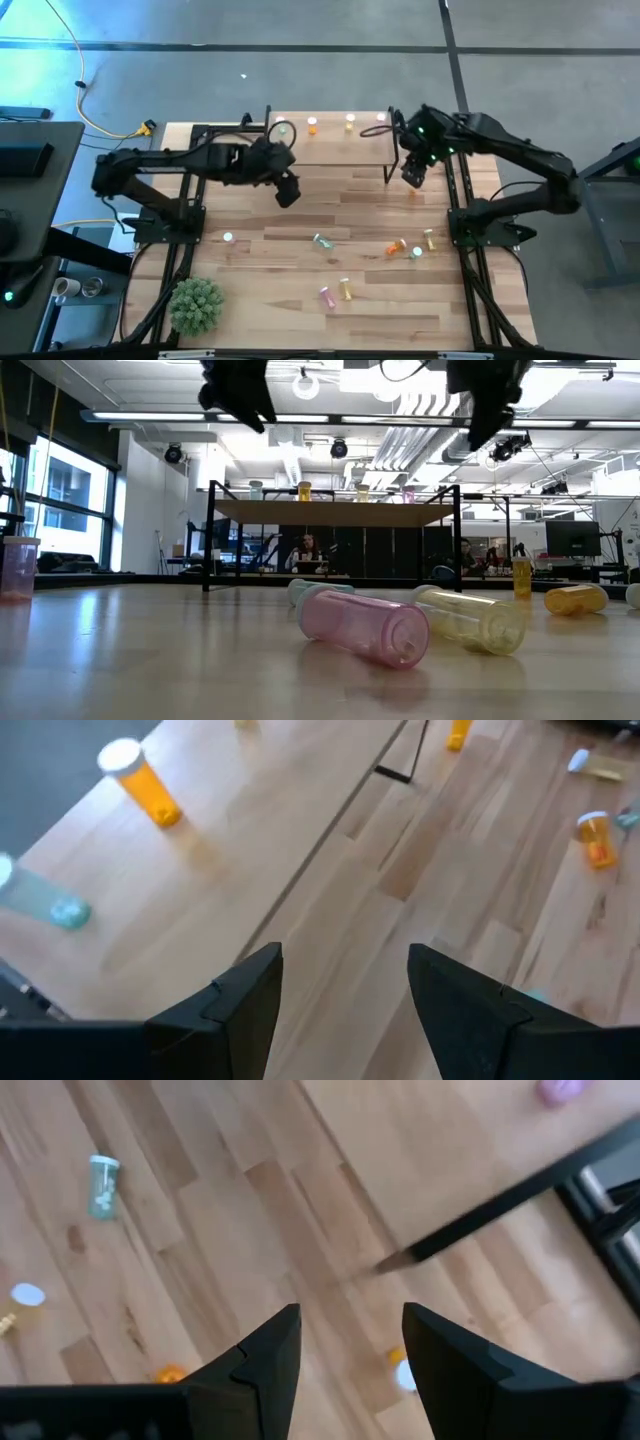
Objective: Pick and place medicine bottles onto shelf by color
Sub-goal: Put the top violet pill bottle on the shelf aligned with the other violet pill bottle
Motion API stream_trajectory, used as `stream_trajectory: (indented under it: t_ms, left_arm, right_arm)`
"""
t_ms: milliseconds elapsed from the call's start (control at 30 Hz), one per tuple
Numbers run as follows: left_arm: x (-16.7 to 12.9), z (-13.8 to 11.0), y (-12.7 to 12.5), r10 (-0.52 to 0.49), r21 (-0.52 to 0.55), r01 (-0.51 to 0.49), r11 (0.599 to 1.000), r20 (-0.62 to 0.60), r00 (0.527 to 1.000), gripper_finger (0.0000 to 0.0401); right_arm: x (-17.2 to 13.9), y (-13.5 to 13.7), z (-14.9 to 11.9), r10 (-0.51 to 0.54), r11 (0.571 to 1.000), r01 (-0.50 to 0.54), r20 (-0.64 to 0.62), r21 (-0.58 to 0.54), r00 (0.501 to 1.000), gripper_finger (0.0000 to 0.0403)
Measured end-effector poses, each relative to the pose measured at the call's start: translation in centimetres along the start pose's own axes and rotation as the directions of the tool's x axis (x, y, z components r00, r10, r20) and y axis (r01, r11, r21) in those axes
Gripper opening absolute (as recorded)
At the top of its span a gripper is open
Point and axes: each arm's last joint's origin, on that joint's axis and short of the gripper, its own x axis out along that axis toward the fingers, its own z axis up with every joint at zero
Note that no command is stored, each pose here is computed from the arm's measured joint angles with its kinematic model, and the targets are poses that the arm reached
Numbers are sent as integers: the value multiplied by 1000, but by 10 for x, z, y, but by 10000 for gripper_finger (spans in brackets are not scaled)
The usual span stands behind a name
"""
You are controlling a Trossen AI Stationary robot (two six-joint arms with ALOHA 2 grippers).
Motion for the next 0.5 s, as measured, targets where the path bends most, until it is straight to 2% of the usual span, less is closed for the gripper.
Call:
stream_trajectory:
  t_ms: [200,500]
  left_arm:
    - [3,-31,-11,24,-40,-23,999,30,999,204]
    - [14,-75,-35,-4,-112,10,994,61,998,202]
  right_arm:
    - [2,10,-27,0,999,-1,44,39,999,168]
    - [13,30,-59,-3,996,-3,65,93,998,168]
